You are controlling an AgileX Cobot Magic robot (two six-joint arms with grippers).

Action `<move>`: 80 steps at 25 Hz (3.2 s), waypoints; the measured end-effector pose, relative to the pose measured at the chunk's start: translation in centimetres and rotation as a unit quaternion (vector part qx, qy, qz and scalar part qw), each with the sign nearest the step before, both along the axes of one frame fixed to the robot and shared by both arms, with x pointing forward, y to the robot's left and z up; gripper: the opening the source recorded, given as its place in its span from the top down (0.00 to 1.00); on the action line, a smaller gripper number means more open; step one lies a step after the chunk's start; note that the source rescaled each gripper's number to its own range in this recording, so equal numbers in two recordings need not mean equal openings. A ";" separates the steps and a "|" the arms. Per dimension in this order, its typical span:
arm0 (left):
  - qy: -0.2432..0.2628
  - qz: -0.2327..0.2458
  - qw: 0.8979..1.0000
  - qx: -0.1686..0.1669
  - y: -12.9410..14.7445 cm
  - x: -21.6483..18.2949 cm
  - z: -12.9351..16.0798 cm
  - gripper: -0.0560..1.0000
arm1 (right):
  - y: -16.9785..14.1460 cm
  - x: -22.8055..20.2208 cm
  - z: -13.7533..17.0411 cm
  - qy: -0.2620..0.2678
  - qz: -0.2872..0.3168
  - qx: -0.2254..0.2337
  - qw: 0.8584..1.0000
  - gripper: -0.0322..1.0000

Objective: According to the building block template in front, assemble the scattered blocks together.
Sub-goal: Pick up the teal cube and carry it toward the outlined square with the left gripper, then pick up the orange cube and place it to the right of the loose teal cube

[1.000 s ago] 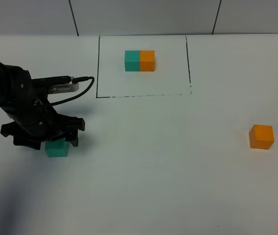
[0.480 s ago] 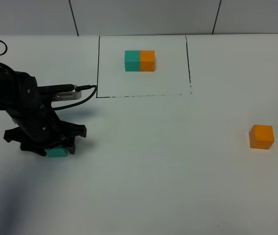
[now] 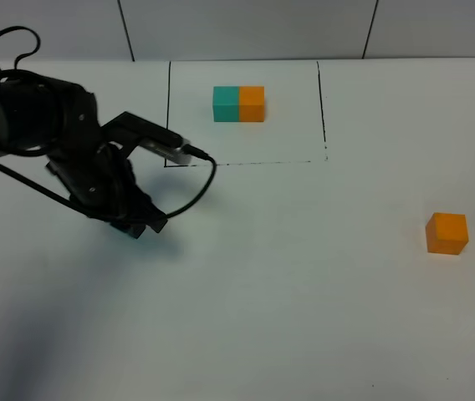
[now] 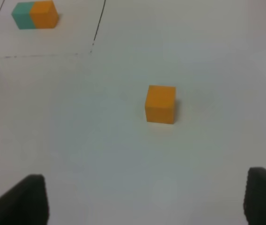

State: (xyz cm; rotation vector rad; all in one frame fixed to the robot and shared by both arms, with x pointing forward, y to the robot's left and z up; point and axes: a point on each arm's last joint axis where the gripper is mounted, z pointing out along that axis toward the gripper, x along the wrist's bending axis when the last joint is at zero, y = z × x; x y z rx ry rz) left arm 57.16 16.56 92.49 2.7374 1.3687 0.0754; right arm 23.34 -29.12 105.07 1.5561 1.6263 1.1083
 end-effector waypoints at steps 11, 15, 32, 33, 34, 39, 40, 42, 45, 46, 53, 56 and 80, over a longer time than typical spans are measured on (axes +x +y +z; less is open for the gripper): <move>0.020 -0.328 0.944 0.027 -10.3 4.8 -0.8 0.94 | 0.0 0.0 0.0 0.000 0.000 0.000 1.000 0.17; 0.032 -0.386 0.922 0.032 -12.8 5.5 -1.8 0.94 | 0.0 0.0 0.0 0.000 0.000 0.000 1.000 0.17; 0.017 -0.464 0.885 0.032 -14.2 6.7 -3.0 0.95 | 0.0 0.0 0.0 0.000 0.000 0.000 1.000 0.17; 0.019 -0.464 0.885 0.032 -14.2 6.7 -3.1 0.95 | 0.0 0.0 0.0 0.000 0.000 0.000 1.000 0.17; 0.020 -0.464 0.885 0.033 -14.2 6.7 -3.3 0.95 | 0.0 0.0 0.0 0.000 0.000 0.000 1.000 0.17; 0.021 -0.463 0.885 0.032 -14.3 6.7 -3.7 0.95 | 0.0 0.0 0.0 0.000 0.000 0.000 1.000 0.17; 0.021 -0.463 0.885 0.032 -14.3 6.7 -3.7 0.95 | 0.0 0.0 0.0 0.000 0.000 0.000 1.000 0.17; 0.021 -0.463 0.885 0.032 -14.3 6.7 -3.7 0.95 | 0.0 0.0 0.0 0.000 0.000 0.000 1.000 0.17; 0.021 -0.463 0.885 0.032 -14.3 6.7 -3.7 0.95 | 0.0 0.0 0.0 0.000 0.000 0.000 1.000 0.17; 0.021 -0.463 0.885 0.032 -14.3 6.7 -3.7 0.95 | 0.0 0.0 0.0 0.000 0.000 0.000 1.000 0.17; 0.022 -0.464 0.885 0.034 -14.2 6.7 -3.6 0.79 | 0.0 0.0 0.0 0.000 0.000 0.000 1.000 0.17; 0.024 -0.456 0.889 0.035 -14.3 6.8 -3.3 0.48 | 0.0 0.0 0.0 0.000 0.000 0.000 1.000 0.17; -0.066 0.014 0.998 0.010 2.6 8.9 12.4 0.03 | 0.0 0.0 0.0 0.000 0.000 0.000 1.000 0.17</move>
